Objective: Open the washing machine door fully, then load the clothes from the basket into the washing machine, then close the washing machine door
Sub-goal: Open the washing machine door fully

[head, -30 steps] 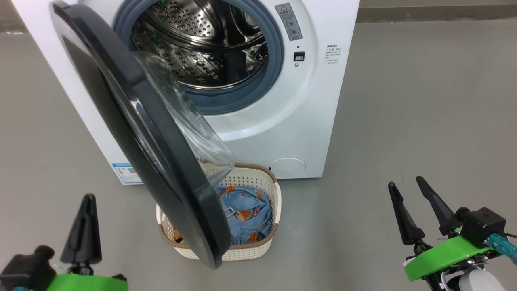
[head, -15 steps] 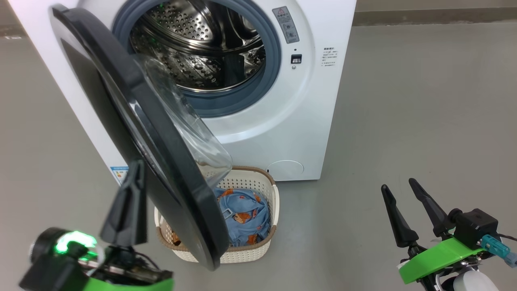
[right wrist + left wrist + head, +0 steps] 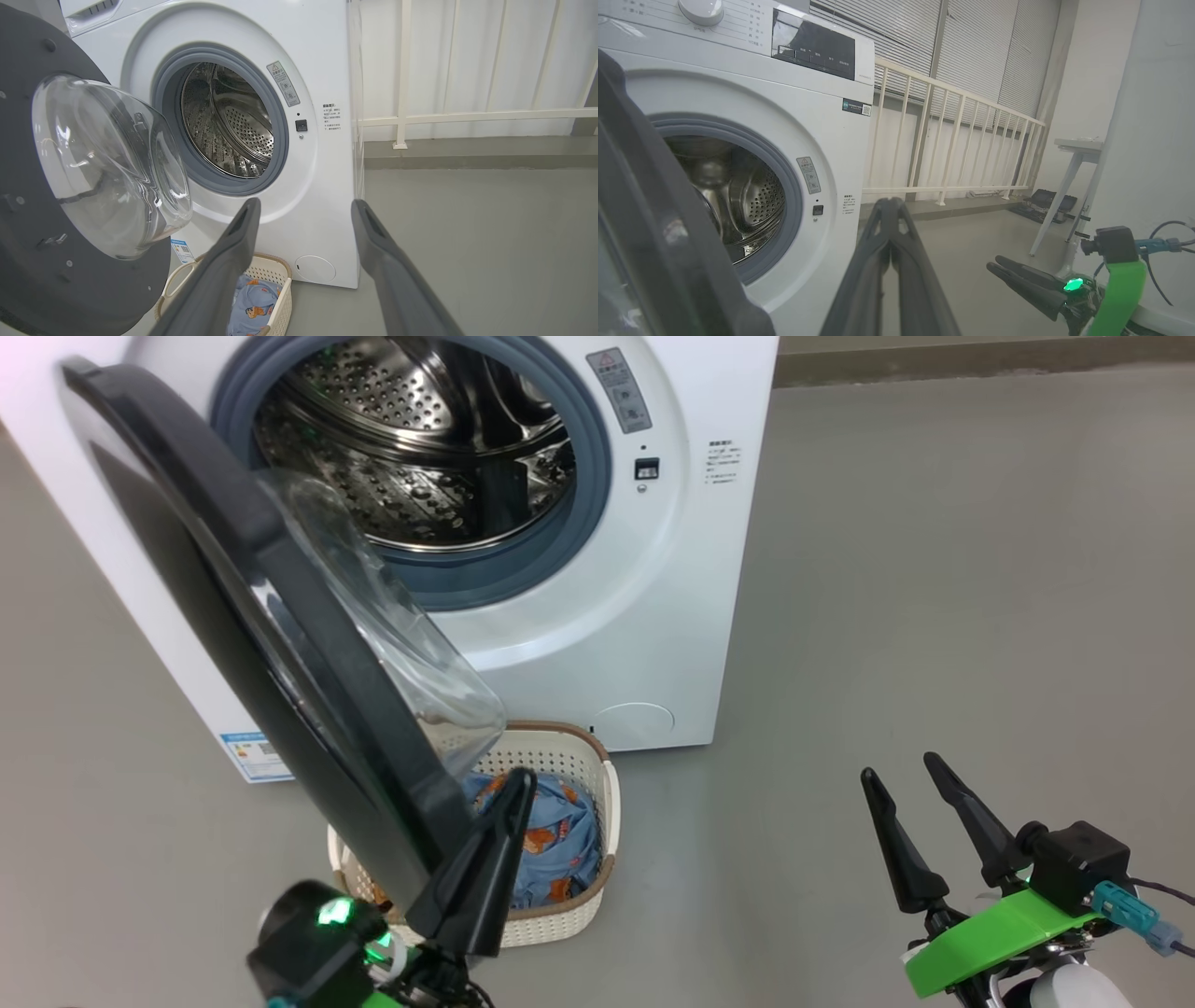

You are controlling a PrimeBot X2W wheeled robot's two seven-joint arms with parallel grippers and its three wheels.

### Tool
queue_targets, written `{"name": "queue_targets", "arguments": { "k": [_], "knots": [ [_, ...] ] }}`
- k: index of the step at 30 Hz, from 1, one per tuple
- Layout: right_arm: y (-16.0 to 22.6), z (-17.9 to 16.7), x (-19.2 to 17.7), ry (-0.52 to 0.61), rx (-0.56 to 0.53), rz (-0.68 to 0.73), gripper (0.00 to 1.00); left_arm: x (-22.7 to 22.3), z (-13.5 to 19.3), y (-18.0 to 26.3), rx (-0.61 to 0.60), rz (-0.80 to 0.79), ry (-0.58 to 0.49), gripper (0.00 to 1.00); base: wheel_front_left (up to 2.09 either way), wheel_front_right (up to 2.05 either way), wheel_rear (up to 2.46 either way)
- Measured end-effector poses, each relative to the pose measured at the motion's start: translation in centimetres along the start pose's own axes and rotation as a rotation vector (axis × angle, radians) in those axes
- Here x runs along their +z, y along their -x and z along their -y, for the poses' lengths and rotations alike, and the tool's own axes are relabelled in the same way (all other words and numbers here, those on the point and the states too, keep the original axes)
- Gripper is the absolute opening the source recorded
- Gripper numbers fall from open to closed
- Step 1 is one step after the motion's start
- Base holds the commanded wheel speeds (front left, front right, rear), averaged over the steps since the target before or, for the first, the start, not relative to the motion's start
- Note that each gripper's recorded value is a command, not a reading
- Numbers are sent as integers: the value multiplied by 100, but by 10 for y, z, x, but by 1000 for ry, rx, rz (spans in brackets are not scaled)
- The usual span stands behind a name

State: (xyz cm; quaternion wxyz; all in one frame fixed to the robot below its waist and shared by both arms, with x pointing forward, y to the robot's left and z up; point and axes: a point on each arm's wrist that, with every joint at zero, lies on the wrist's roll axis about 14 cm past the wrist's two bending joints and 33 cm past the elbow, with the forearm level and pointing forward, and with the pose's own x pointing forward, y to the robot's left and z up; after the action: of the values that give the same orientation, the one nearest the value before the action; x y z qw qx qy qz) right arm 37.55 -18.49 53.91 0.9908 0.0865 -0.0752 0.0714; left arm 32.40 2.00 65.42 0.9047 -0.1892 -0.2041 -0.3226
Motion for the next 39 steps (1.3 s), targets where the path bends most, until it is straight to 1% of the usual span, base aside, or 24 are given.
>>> {"name": "queue_targets", "arguments": {
  "k": [5,9,18,22,33,39],
  "knots": [
    [4,5,-1,-2,-20,-5,100,-37,-7,5,27,-107,60,0,0,0,0],
    [6,8,-3,-4,-31,-10,100,-58,-11,9,51,-164,101,0,0,0,0],
    [8,12,-9,-9,-49,-25,100,-94,-25,20,115,-262,138,0,0,0,0],
    [8,13,-10,-11,-52,-29,100,-99,-31,20,141,-265,154,0,0,0,0],
    [5,9,-13,-18,-43,-36,100,-103,-52,22,218,-268,144,0,0,0,0],
    [-3,-2,-17,-26,-10,-42,100,-97,-58,30,247,-258,130,0,0,0,0]
  ]
}}
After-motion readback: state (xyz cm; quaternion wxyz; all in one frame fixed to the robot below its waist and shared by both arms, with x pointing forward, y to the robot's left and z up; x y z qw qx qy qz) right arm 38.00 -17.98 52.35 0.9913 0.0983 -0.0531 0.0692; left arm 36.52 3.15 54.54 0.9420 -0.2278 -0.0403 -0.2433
